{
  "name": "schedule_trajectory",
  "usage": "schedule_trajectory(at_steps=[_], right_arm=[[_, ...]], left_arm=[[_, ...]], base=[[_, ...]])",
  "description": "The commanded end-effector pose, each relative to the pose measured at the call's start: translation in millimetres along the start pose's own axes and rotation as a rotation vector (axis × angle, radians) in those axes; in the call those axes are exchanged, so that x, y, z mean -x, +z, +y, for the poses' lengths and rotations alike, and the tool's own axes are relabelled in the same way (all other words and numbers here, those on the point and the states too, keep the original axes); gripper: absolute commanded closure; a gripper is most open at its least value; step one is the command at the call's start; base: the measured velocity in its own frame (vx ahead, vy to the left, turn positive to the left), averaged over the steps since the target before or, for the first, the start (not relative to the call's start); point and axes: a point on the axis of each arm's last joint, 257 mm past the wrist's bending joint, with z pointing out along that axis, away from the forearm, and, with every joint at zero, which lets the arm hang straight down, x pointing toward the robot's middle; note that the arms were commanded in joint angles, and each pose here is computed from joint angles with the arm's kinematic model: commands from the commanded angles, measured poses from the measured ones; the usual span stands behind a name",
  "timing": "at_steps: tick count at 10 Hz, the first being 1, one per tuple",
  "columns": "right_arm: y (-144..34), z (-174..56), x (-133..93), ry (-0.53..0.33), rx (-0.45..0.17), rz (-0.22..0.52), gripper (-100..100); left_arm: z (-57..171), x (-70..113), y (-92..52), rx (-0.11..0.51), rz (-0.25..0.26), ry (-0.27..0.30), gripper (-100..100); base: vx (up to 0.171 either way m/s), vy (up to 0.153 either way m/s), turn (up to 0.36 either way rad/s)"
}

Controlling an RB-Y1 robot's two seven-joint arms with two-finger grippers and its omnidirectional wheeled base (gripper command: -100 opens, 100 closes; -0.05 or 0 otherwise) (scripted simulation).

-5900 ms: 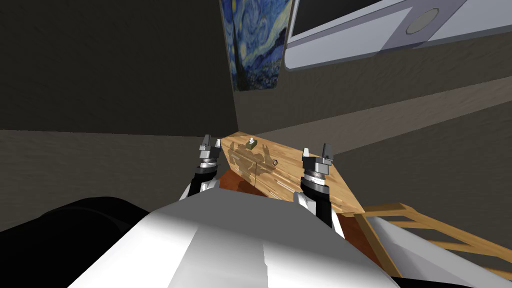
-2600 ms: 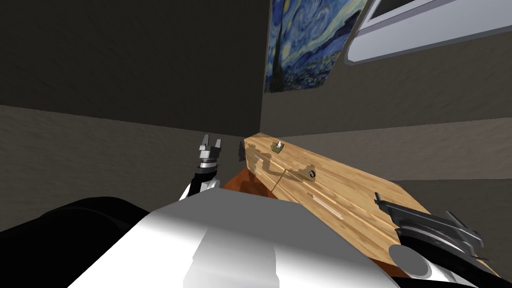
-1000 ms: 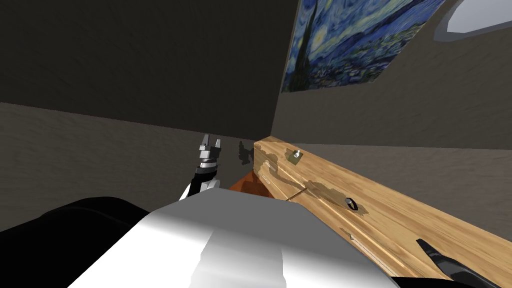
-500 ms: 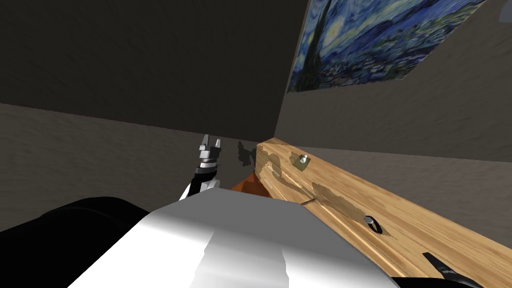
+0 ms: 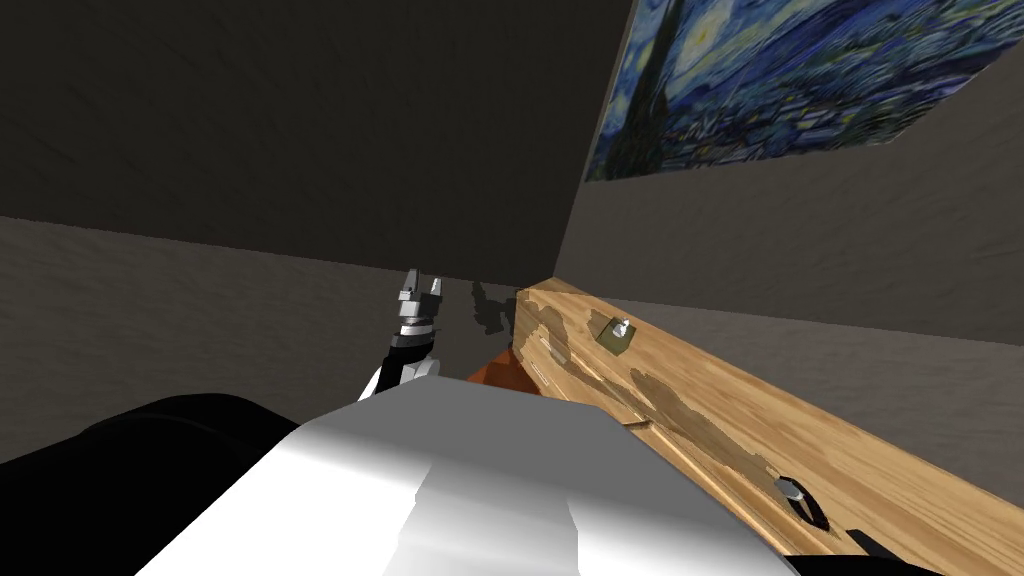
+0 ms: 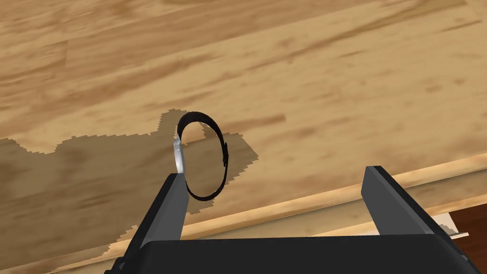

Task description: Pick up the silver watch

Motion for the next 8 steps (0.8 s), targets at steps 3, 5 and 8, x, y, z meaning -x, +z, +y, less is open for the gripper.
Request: schedule_trajectory(at_steps=[3,5,8], right_arm=[[-4.7,12,28,0.067,-0.001,-0.127,-100],[-7.5,16,37,0.084,0.002,-0.177,-100],[-8.6,19,41,0.088,0.006,-0.204,-100]], left_arm=[[0,0.0,0.0,0.000,0.000,0.000,0],[0,0.0,0.0,0.000,0.000,0.000,0],[0,0.0,0.0,0.000,0.000,0.000,0]], base=[[0.106,0.005,0.081],[0.079,-0.020,0.045],[0.031,-0.005,0.026]])
